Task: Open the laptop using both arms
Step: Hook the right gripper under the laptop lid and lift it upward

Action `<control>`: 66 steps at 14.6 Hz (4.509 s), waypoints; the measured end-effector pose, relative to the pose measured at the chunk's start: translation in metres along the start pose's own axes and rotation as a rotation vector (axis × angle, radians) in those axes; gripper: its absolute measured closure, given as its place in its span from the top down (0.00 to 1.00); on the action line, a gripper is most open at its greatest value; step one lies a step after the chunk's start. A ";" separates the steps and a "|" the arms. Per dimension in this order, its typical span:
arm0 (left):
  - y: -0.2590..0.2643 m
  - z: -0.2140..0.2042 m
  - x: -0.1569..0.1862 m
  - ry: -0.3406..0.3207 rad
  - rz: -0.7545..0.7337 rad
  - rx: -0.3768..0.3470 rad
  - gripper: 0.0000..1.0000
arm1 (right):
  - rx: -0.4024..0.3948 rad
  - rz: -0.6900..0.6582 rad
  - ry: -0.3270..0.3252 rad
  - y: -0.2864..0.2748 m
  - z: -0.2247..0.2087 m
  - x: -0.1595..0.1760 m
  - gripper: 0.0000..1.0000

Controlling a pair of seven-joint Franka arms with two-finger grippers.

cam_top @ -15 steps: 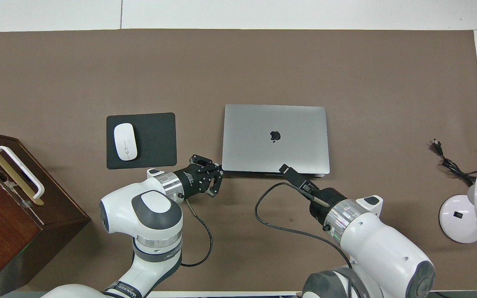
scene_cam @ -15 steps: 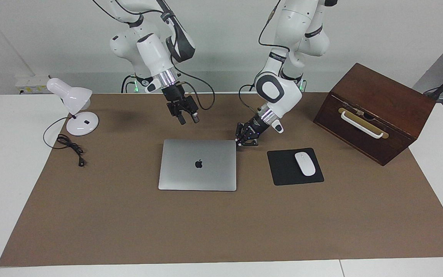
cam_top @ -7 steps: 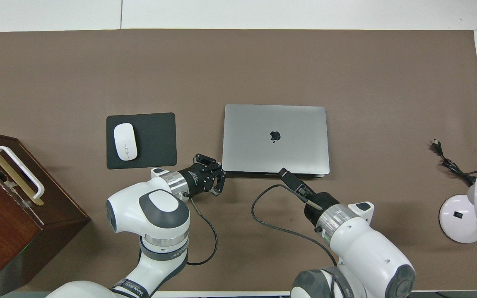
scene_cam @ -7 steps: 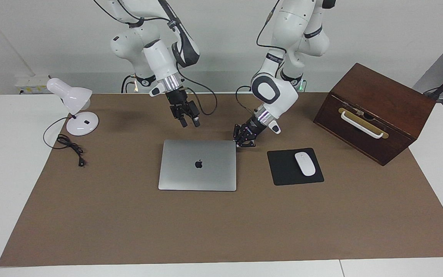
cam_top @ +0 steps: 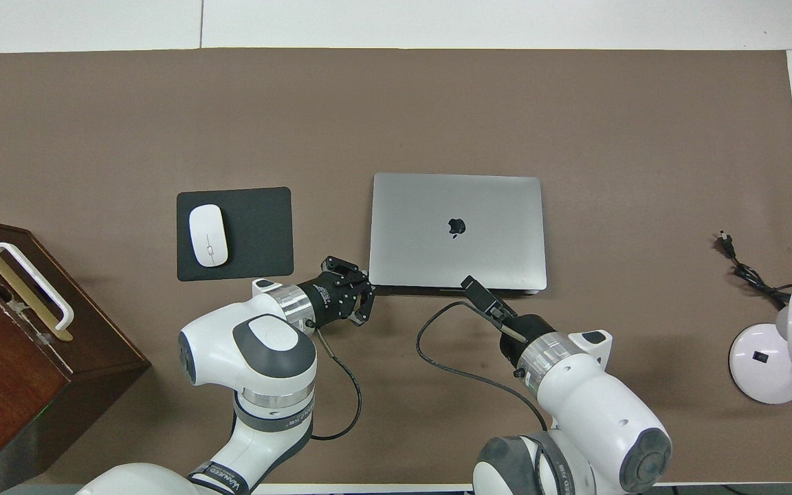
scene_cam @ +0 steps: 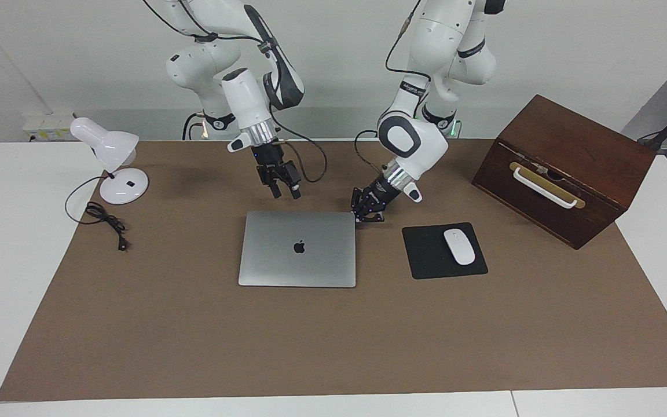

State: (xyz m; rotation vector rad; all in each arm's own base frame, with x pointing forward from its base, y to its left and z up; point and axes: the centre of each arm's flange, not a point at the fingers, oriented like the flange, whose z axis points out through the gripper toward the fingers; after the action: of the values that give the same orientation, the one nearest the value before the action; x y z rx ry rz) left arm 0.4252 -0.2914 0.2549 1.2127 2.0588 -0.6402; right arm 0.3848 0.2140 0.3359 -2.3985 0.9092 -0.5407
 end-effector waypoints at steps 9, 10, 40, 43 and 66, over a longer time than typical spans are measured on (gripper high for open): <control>-0.003 0.001 0.004 -0.020 0.070 -0.016 0.01 | -0.016 -0.006 0.007 -0.008 0.017 0.001 1.00; -0.003 0.001 0.004 -0.022 0.074 -0.019 0.01 | -0.016 -0.007 0.008 -0.009 0.019 0.002 1.00; -0.001 0.006 0.002 -0.033 0.065 -0.024 0.01 | -0.005 -0.009 0.033 -0.033 0.039 0.014 1.00; -0.001 0.006 0.002 -0.033 0.064 -0.024 0.01 | 0.009 -0.009 0.038 -0.042 0.040 0.016 1.00; -0.001 0.006 0.002 -0.033 0.064 -0.024 0.01 | 0.094 0.035 0.046 -0.123 0.042 0.069 1.00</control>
State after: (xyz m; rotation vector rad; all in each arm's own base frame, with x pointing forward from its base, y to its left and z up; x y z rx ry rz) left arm 0.4250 -0.2946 0.2498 1.2409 1.9864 -0.5999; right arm 0.5150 0.2589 0.3879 -2.2904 0.9227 -0.6146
